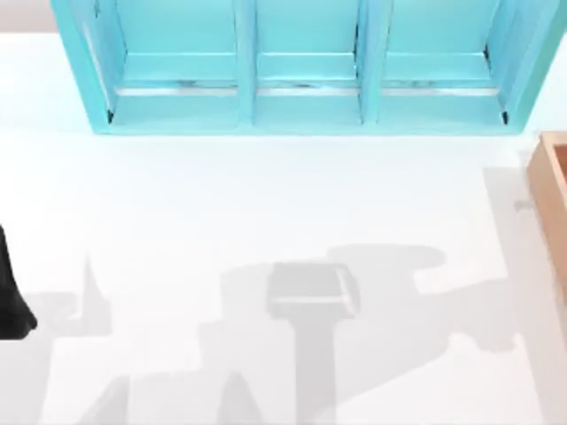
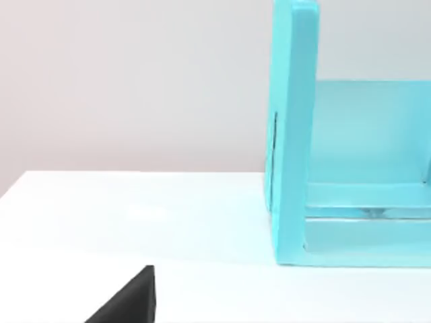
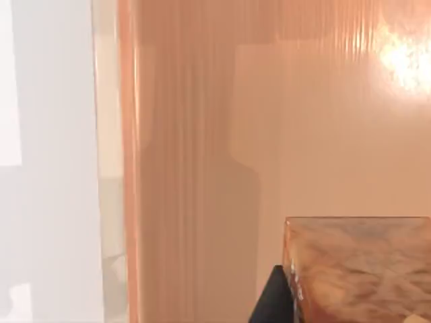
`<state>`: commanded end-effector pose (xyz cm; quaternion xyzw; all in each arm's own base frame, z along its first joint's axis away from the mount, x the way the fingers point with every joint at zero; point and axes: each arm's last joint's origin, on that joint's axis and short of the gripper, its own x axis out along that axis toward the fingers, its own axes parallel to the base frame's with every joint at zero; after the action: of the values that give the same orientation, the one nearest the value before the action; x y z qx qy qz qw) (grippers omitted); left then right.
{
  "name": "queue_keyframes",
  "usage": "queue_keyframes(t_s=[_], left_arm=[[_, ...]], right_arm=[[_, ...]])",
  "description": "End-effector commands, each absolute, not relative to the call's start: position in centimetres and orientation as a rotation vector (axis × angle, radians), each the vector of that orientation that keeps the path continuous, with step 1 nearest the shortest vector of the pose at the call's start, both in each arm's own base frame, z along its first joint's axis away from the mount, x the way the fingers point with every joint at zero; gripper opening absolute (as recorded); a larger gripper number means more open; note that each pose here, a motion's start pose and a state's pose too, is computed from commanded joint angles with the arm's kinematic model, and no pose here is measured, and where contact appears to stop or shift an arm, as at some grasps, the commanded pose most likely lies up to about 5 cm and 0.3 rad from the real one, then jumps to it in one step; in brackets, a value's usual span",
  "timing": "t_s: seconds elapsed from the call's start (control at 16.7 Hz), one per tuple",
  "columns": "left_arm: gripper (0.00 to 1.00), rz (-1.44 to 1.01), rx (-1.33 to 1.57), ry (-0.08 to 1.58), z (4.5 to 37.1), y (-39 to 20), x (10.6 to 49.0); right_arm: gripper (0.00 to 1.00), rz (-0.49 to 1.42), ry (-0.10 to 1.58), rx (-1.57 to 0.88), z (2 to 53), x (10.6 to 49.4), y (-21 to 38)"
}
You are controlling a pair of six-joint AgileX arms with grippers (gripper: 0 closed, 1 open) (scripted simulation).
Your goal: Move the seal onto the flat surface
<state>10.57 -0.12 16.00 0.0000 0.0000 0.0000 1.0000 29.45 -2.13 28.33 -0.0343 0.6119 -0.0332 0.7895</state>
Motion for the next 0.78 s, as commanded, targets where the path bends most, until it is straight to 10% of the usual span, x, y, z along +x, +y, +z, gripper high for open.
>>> queue_keyframes(t_s=[0.78], left_arm=[[1.0, 0.0, 0.0, 0.0, 16.0, -0.1, 10.6]], right_arm=[[0.0, -0.011, 1.564, 0.016, 28.3, 27.0, 5.2]])
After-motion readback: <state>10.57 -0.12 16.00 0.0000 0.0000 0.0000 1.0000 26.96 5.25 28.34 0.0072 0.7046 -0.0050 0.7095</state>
